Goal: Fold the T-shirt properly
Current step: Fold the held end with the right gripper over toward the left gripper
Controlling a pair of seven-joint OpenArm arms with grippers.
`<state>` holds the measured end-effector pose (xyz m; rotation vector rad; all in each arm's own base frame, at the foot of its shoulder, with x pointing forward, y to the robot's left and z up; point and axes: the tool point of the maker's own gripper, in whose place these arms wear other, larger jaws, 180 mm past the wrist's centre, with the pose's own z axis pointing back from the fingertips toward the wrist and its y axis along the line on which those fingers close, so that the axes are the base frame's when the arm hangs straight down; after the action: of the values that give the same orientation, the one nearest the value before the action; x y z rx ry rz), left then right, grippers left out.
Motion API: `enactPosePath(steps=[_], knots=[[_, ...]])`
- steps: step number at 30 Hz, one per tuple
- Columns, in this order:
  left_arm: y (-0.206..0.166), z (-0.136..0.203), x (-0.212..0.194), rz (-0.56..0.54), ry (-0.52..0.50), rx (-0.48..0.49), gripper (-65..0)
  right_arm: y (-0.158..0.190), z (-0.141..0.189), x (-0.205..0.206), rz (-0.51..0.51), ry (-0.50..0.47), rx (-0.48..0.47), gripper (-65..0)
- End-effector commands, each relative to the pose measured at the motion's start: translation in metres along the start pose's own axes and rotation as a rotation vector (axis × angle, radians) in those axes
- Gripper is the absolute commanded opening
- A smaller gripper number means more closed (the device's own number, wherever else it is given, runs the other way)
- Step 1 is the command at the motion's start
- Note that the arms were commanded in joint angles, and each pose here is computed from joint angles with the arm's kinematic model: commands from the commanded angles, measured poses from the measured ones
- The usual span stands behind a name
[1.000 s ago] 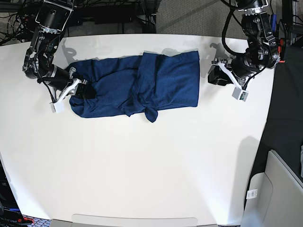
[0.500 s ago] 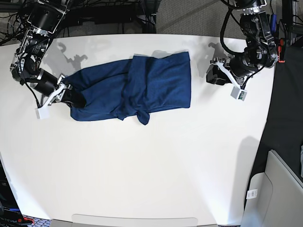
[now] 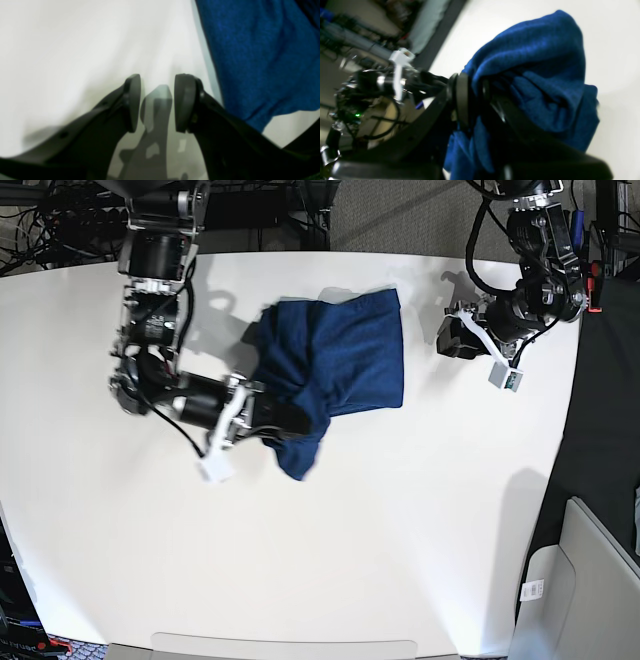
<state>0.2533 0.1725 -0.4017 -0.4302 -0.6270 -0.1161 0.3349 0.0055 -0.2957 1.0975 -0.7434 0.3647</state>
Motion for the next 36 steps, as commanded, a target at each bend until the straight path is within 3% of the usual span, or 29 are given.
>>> enactPosePath(steps=[1,7,11,20,24,30,36], knots=[[0.000,0.003,0.011,-0.016,-0.035,-0.007,-42.6,0.013,-0.009,0.018,0.048,-0.025,0.035,-62.9],[0.002,0.004,0.012,-0.014,-0.039,-0.002,-42.6,0.056,-0.068,0.001,0.066,0.088,0.172,-62.8],[0.002,0.004,0.012,-0.014,-0.039,-0.002,-42.6,0.074,-0.091,-0.012,0.121,0.187,0.203,-62.8],[0.002,0.004,0.015,-0.014,-0.052,-0.002,-42.6,0.095,-0.110,-0.070,0.269,0.461,0.224,-62.6],[0.001,0.004,0.017,-0.014,-0.062,-0.003,-42.6,0.100,-0.113,-0.085,0.309,0.522,0.230,-59.8],[0.003,0.005,0.017,-0.015,-0.065,0.001,-42.6,0.096,-0.113,-0.083,0.322,0.519,0.210,-36.5],[0.003,0.005,0.017,-0.015,-0.065,0.001,-42.6,0.089,-0.097,-0.045,0.360,0.407,0.160,-37.2]])
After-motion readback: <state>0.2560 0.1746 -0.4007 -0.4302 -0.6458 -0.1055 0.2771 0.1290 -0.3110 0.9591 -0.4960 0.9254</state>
